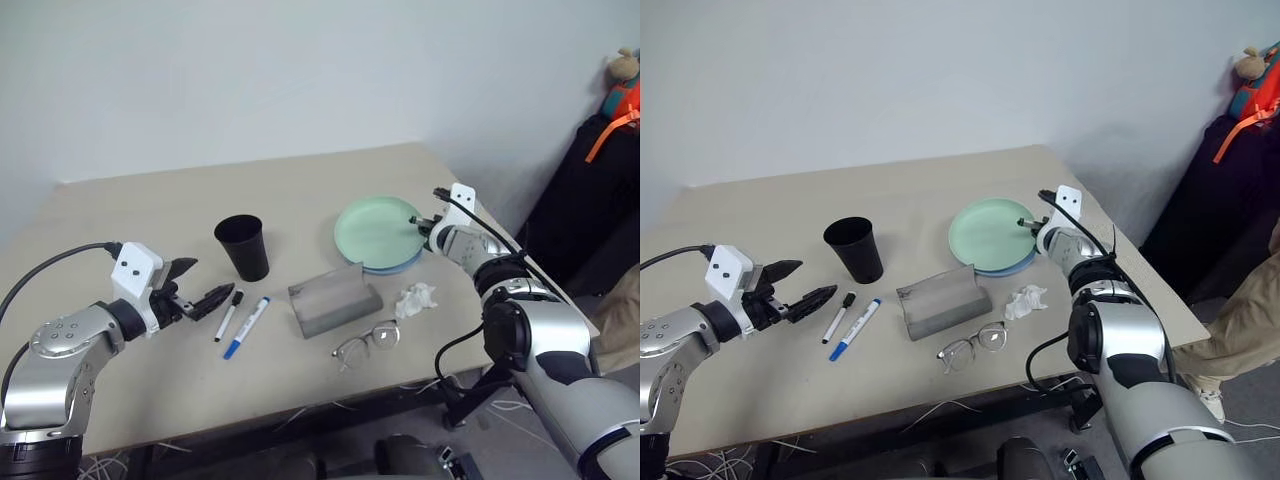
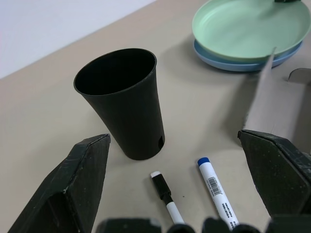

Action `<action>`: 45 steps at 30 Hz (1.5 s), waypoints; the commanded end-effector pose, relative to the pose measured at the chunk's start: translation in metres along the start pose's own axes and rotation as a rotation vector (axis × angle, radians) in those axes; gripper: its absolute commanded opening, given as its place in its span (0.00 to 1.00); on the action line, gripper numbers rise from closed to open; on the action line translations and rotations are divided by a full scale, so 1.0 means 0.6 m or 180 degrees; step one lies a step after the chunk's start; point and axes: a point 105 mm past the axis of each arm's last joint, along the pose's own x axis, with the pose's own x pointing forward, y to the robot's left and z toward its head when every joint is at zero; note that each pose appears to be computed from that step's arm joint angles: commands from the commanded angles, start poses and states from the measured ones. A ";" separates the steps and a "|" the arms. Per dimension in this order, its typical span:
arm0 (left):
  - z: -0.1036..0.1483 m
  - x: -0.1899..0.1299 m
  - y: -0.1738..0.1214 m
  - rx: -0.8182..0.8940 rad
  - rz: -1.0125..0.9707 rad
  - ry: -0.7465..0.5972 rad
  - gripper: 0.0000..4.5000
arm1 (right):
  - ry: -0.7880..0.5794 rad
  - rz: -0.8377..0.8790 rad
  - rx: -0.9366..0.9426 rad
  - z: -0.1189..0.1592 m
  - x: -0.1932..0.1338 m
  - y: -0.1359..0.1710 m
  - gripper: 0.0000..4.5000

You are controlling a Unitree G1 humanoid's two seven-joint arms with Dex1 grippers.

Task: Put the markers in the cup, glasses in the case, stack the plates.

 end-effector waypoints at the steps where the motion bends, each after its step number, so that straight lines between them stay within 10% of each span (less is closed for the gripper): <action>1: 0.031 -0.003 0.009 0.0128 0.0053 -0.0166 1.00 | -0.0221 0.0067 -0.0029 0.043 -0.005 0.019 0.21; 11: 0.032 0.000 0.008 0.0127 0.0051 -0.0179 1.00 | -0.0164 0.0356 -0.0840 0.082 -0.040 -0.019 0.99; 25: 0.030 0.011 0.007 0.0120 -0.0048 -0.0167 1.00 | 0.0739 0.1618 -0.1957 -0.037 -0.182 -0.036 0.99; 45: 0.031 0.014 0.006 0.0123 -0.0058 -0.0180 1.00 | 0.0782 0.1812 -0.2419 -0.120 -0.106 0.018 0.99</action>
